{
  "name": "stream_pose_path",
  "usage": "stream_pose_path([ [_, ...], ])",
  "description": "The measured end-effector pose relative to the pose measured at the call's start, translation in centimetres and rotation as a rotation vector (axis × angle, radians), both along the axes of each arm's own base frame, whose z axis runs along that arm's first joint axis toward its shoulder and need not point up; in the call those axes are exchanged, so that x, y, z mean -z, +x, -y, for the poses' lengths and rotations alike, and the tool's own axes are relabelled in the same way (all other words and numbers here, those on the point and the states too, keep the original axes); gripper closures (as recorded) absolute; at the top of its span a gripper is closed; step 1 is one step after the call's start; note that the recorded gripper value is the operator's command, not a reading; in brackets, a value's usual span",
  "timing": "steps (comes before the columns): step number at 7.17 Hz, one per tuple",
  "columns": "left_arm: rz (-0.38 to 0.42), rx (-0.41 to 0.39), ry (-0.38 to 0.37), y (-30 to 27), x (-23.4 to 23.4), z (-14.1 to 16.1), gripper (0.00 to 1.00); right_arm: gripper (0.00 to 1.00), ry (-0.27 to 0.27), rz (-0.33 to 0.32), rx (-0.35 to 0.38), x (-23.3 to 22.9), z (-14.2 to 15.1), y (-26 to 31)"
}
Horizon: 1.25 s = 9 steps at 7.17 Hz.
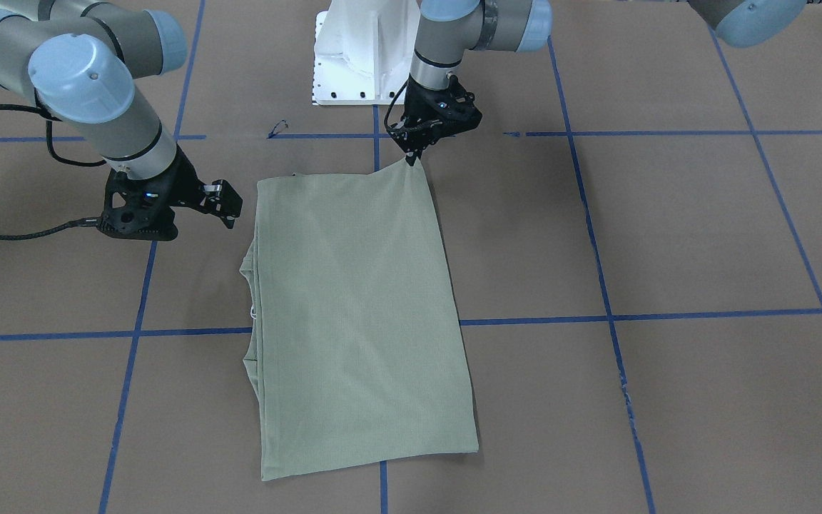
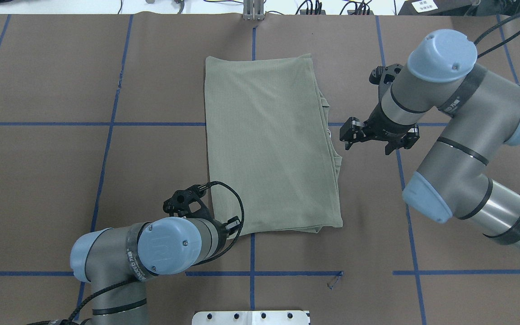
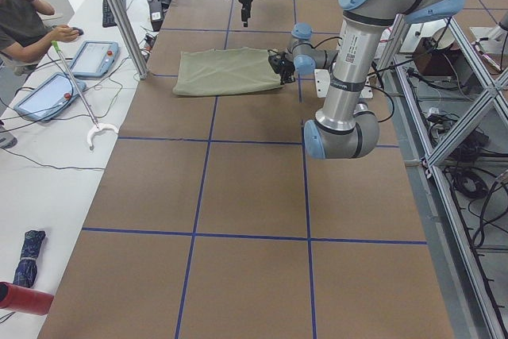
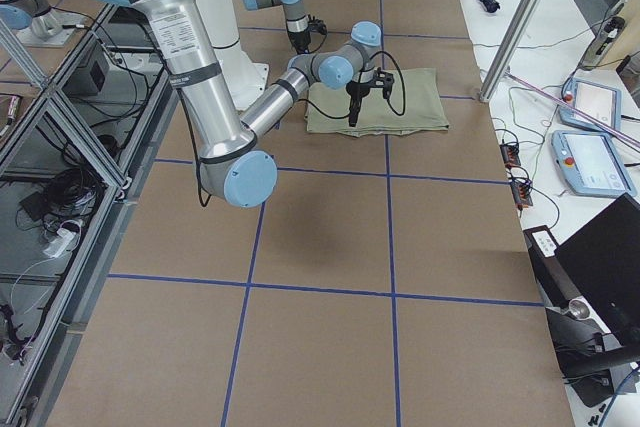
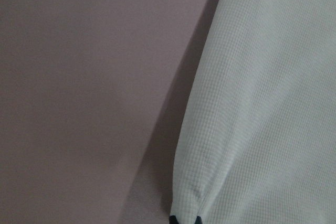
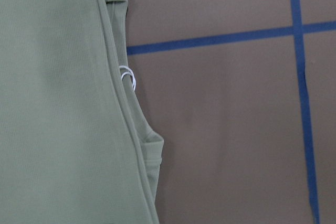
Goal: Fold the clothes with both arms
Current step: 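Move the right gripper down to the shirt's near end corner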
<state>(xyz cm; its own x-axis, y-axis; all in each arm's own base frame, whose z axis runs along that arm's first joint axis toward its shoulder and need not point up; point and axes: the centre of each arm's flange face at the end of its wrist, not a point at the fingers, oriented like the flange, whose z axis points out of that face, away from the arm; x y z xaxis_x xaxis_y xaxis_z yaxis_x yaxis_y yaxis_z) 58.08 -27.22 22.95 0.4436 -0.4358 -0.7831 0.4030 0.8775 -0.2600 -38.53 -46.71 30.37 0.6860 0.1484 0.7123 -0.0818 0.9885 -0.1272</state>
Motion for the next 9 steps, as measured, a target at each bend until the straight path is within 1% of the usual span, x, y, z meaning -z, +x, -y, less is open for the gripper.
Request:
stream_pose_path([
  [1, -0.004, -0.004, 0.003, -0.1, 0.2, 0.0, 1.0, 0.0, -0.04, -0.004, -0.028, 0.2, -2.2, -2.3],
  [2, -0.01, -0.01, 0.0, -0.1, 0.4, -0.1, 1.0, 0.0, -0.072, 0.006, -0.077, 0.2, -4.5, -4.5],
  [3, -0.016, -0.018, -0.004, -0.2, 0.7, -0.2, 1.0, 0.0, -0.108, 0.03, -0.135, -0.3, -6.4, -5.9],
  [4, -0.024, -0.022, -0.004, -0.5, 1.0, -0.3, 1.0, 0.0, -0.142, 0.042, -0.185, -0.7, -7.8, -7.1],
  [5, -0.03, -0.023, -0.003, -0.8, 1.3, -0.4, 1.0, 0.0, -0.154, 0.037, -0.21, -1.2, -8.8, -8.2],
  [7, -0.028, -0.017, 0.0, -1.2, 1.3, -0.2, 1.0, 0.0, -0.155, 0.004, -0.211, -2.6, -10.6, -10.5],
  [9, -0.024, -0.015, 0.007, -1.3, 1.2, 0.0, 1.0, 0.0, -0.175, -0.022, -0.229, -3.5, -12.4, -12.5],
])
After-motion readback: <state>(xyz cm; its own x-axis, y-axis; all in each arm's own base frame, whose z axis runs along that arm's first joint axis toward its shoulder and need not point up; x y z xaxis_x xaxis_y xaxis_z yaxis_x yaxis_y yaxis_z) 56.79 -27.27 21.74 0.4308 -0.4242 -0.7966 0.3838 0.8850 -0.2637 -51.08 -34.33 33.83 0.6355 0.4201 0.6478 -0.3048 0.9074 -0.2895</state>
